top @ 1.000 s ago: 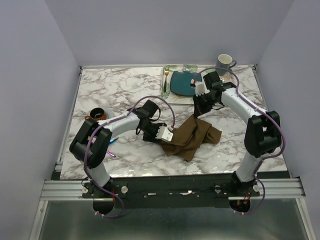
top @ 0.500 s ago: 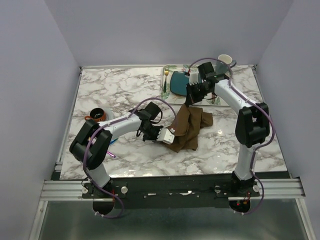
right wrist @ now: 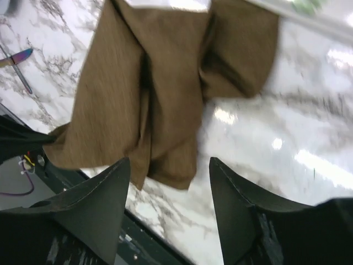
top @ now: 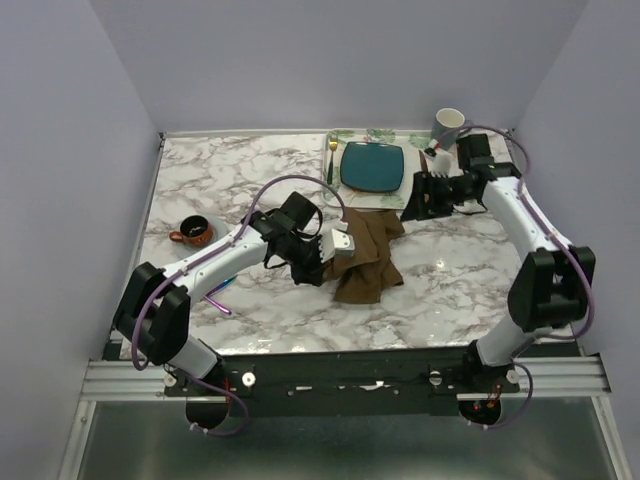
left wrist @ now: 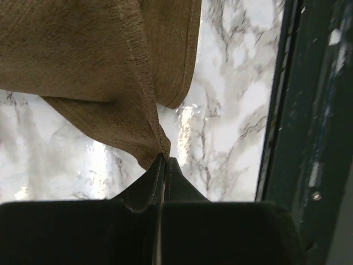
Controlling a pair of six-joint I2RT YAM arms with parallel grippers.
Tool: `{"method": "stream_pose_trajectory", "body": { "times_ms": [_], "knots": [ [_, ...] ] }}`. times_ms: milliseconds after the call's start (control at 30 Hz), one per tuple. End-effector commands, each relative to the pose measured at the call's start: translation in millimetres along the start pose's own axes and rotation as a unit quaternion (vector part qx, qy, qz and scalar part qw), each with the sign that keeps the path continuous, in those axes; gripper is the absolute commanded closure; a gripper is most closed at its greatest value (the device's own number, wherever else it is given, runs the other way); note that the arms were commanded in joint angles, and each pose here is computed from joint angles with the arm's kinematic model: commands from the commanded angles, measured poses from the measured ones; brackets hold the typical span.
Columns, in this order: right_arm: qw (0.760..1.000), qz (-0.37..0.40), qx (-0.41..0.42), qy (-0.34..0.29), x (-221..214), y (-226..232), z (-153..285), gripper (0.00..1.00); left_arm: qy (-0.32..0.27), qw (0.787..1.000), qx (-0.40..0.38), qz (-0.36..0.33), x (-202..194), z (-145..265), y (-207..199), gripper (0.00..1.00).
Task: Fold the napkin into a case and place the utensils inside
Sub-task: Pick up the crumpled napkin from the center of the board.
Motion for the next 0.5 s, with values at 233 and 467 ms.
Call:
{"method": "stream_pose_trajectory", "body": {
  "times_ms": [233, 467],
  "knots": [
    [0.989, -0.099, 0.111, 0.003, -139, 36, 24, 0.34, -0.115, 0.96, -0.016, 0.253, 42, 22, 32, 1.0],
    [0.971, -0.179, 0.152, 0.034, -163, 33, 0, 0.36, -0.124, 0.956, -0.013, 0.266, 44, 20, 35, 1.0]
  ]
}}
Point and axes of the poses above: each gripper's point midway between its finger pads, its own z axis back along the fingers, its own y axis along the line the jaws close on, x = y × z, the point moved 6 cm from there along z, back along the fingers, and after that the axes turned 2 degrees about z, right-handed, at the moved point
